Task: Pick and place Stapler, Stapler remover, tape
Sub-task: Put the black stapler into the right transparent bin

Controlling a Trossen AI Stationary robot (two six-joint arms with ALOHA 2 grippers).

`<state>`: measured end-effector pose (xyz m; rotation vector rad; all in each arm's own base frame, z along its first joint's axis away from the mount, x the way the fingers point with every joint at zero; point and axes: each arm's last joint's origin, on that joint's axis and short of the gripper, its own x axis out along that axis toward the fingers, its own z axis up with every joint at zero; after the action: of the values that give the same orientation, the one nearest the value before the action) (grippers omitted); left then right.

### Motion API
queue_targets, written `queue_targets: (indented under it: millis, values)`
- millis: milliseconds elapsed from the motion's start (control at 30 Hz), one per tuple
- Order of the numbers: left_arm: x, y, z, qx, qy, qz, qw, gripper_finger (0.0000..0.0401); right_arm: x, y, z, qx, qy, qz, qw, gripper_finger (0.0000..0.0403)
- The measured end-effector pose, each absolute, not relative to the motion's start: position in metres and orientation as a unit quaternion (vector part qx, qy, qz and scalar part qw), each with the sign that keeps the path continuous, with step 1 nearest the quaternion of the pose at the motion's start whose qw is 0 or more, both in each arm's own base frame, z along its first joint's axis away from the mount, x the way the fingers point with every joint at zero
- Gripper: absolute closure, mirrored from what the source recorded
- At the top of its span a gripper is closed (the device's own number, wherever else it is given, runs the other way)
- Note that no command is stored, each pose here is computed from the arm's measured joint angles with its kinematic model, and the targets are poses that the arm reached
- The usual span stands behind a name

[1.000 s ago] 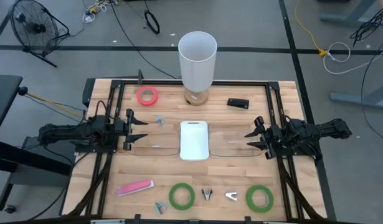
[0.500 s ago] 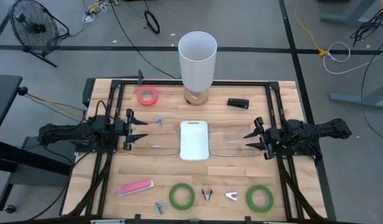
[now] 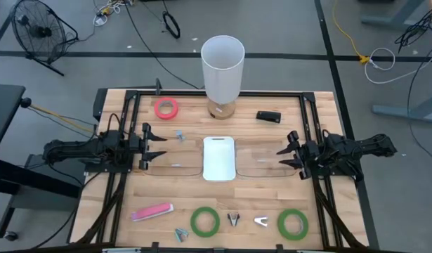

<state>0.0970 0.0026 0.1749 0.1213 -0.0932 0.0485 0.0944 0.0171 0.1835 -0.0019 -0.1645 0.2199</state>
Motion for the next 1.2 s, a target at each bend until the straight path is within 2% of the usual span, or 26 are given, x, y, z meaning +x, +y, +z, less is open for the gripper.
queue_targets:
  millis: [233, 700, 933, 1067, 1200]
  values:
    - [0.097, 0.003, 0.175, 0.062, -0.047, 0.024, 0.997, 0.0176, 0.093, 0.017, 0.190, 0.032, -0.111, 0.112, 0.987, 0.0255]
    - [0.097, 0.003, 0.176, 0.058, -0.051, 0.024, 0.997, 0.0176, 0.093, 0.016, 0.192, 0.031, -0.125, 0.094, 0.987, 0.0255]
    - [0.097, 0.003, 0.176, 0.029, -0.051, 0.023, 0.998, 0.0176, 0.092, 0.016, 0.193, 0.108, -0.123, 0.108, 0.980, 0.0255]
    - [0.097, 0.003, 0.176, 0.018, -0.051, 0.022, 0.998, 0.0176, 0.093, 0.012, 0.193, 0.132, -0.127, 0.036, 0.982, 0.0255]
    - [0.097, 0.003, 0.176, 0.018, -0.054, 0.022, 0.998, 0.0176, 0.094, 0.004, 0.190, 0.114, -0.098, -0.094, 0.984, 0.0255]
